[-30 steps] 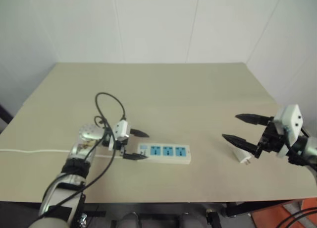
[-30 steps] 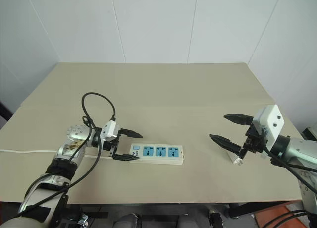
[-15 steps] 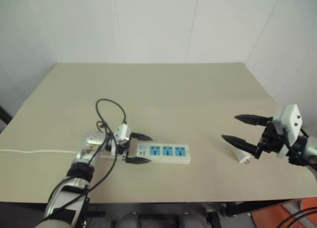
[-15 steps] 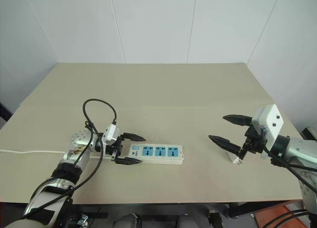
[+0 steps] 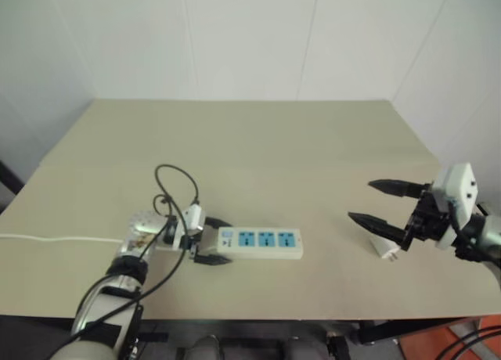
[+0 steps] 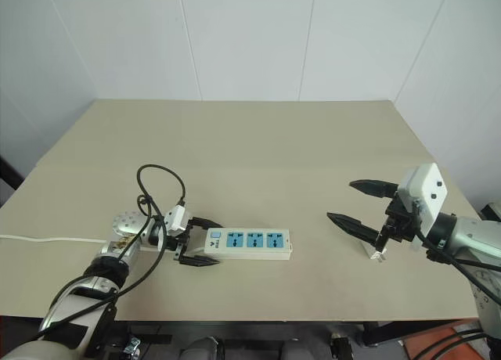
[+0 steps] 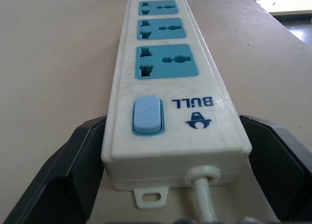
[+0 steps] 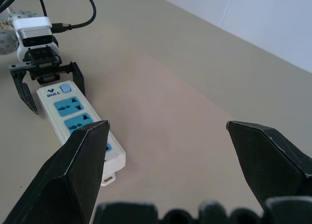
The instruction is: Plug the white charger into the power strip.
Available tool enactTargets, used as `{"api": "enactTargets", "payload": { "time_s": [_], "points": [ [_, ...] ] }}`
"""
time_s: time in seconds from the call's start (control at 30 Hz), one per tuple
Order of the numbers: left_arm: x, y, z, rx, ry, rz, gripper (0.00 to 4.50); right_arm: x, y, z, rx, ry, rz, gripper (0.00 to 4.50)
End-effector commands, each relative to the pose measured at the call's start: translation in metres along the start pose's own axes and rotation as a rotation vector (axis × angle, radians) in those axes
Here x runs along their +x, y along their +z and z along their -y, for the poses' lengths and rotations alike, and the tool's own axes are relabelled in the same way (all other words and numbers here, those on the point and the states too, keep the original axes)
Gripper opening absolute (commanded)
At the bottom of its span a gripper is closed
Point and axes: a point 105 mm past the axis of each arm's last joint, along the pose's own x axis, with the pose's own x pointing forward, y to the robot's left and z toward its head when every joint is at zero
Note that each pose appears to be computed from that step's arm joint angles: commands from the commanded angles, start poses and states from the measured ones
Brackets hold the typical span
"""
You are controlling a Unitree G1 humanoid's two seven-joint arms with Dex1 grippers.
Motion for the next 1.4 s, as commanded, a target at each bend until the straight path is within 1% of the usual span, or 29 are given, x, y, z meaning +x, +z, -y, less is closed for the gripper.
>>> {"api": "enactTargets", "payload": {
  "time_s": [0.03, 0.17, 0.43, 0.53, 0.6, 0.9, 1.1, 1.17, 1.27, 1.33, 1.4],
  "points": [
    [0.012, 0.001, 0.004, -0.003, -0.026, 0.036, 4.47, -0.002, 0.015, 0.0, -0.042, -0.004, 0.031, 4.5],
    [0.019, 0.004, 0.007, -0.008, -0.037, 0.065, 4.47, -0.001, 0.014, 0.0, -0.042, -0.003, 0.03, 4.5],
    [0.024, 0.003, 0.012, -0.026, -0.045, 0.073, 4.47, -0.001, 0.014, -0.001, -0.043, -0.003, 0.031, 4.5],
    [0.025, -0.001, 0.015, -0.035, -0.045, 0.07, 3.89, -0.002, 0.015, 0.0, -0.045, -0.004, 0.03, 4.5],
    [0.026, -0.004, 0.017, -0.039, -0.05, 0.06, 3.29, -0.002, 0.015, 0.0, -0.046, -0.004, 0.03, 4.5],
    [0.023, -0.013, 0.019, -0.039, -0.048, 0.009, 3.27, -0.003, 0.018, 0.004, -0.054, -0.003, 0.039, 4.5],
    [0.021, -0.013, 0.014, -0.076, 0.017, 0.002, 3.27, -0.004, 0.013, 0.011, -0.045, -0.046, 0.02, 4.5],
    [0.022, -0.011, 0.015, -0.089, 0.026, 0.014, 3.27, -0.004, 0.01, 0.017, -0.034, -0.094, -0.017, 4.5],
    [0.023, -0.009, 0.021, -0.111, 0.022, 0.02, 3.27, -0.003, 0.002, 0.035, -0.001, -0.208, -0.123, 4.5],
    [0.023, -0.008, 0.024, -0.114, 0.023, 0.02, 3.27, -0.002, 0.0, 0.047, 0.062, -0.259, -0.207, 4.5],
    [0.022, -0.008, 0.025, -0.115, 0.025, 0.016, 3.27, -0.002, -0.004, 0.059, 0.193, -0.315, -0.312, 4.5]
  ]
}}
